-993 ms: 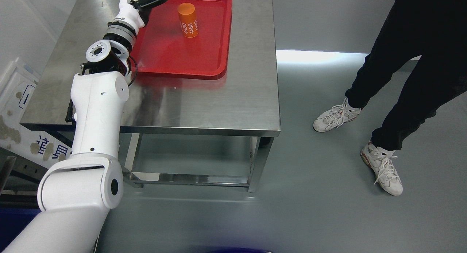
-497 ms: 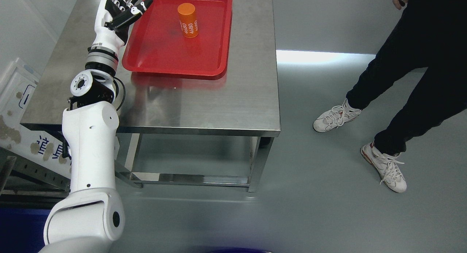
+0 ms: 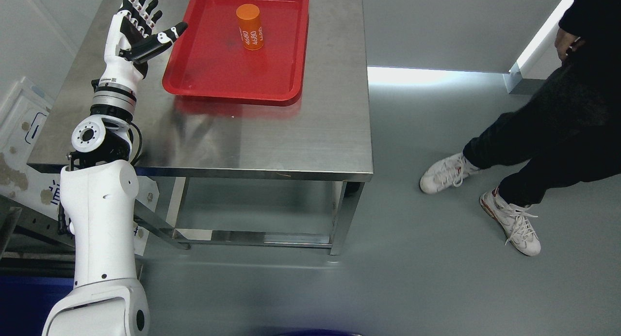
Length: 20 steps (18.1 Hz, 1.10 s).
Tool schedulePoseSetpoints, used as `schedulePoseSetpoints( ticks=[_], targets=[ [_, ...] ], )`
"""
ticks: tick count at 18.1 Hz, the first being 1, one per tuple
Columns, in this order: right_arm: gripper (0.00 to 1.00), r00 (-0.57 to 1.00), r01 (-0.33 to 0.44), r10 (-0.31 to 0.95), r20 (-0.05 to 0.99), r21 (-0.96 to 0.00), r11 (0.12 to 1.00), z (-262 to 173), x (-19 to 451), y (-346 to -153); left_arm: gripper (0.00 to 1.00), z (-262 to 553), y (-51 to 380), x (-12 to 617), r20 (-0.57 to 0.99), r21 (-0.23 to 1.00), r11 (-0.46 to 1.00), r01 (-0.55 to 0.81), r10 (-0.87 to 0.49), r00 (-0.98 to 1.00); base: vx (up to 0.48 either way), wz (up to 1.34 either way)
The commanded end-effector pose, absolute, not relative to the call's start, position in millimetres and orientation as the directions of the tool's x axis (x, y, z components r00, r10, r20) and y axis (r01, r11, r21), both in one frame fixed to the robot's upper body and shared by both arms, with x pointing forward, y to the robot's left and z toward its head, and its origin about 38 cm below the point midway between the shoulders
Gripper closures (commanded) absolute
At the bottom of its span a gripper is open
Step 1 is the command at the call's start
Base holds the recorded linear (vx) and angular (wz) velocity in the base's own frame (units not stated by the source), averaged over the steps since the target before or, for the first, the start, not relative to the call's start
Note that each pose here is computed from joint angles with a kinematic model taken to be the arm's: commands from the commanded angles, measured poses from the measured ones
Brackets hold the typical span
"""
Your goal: Grab orange capacitor from left shelf to right desk
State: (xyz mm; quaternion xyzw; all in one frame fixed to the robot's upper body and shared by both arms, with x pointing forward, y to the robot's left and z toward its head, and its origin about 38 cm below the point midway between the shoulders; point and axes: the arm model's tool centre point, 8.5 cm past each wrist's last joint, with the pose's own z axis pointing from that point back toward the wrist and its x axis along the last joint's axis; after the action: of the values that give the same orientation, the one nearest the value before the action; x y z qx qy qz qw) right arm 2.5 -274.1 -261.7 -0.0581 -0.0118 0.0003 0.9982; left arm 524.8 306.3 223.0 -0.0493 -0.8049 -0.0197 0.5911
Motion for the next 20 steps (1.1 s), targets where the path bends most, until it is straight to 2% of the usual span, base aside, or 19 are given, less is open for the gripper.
schedulePoseSetpoints(
  ticks=[1,2,5,10,20],
  targets=[
    [0.0,1.0,0.008,-0.005,0.023,-0.134,0.991,-260.9,-4.3,-285.4,0.0,235.2,319.3,507.7,0.932,0.126,0.99,0.056,-0.099,-0.348,0.0,0.0],
    [0.0,1.0,0.008,-0.005,0.023,-0.134,0.991,-260.9,-4.3,-285.4,0.0,234.1,321.8,507.4,0.934,0.115,0.992,0.046,-0.092,-0.347,0.0,0.0],
    [0.0,1.0,0.008,-0.005,0.023,-0.134,0.991,-260.9,-4.3,-285.4,0.0,219.8,319.5,507.1,0.943,-0.019,1.0,0.008,0.021,-0.333,0.0,0.0],
    [0.0,1.0,0.008,-0.005,0.023,-0.134,0.991,-260.9,-4.3,-285.4,0.0,213.8,334.5,506.1,0.953,-0.074,0.99,-0.118,0.036,-0.3,0.0,0.0],
    [0.0,1.0,0.008,-0.005,0.023,-0.134,0.991,-260.9,-4.3,-285.4,0.0,208.4,325.9,499.1,0.959,-0.05,0.993,-0.102,0.02,-0.284,0.0,0.0]
  ],
)
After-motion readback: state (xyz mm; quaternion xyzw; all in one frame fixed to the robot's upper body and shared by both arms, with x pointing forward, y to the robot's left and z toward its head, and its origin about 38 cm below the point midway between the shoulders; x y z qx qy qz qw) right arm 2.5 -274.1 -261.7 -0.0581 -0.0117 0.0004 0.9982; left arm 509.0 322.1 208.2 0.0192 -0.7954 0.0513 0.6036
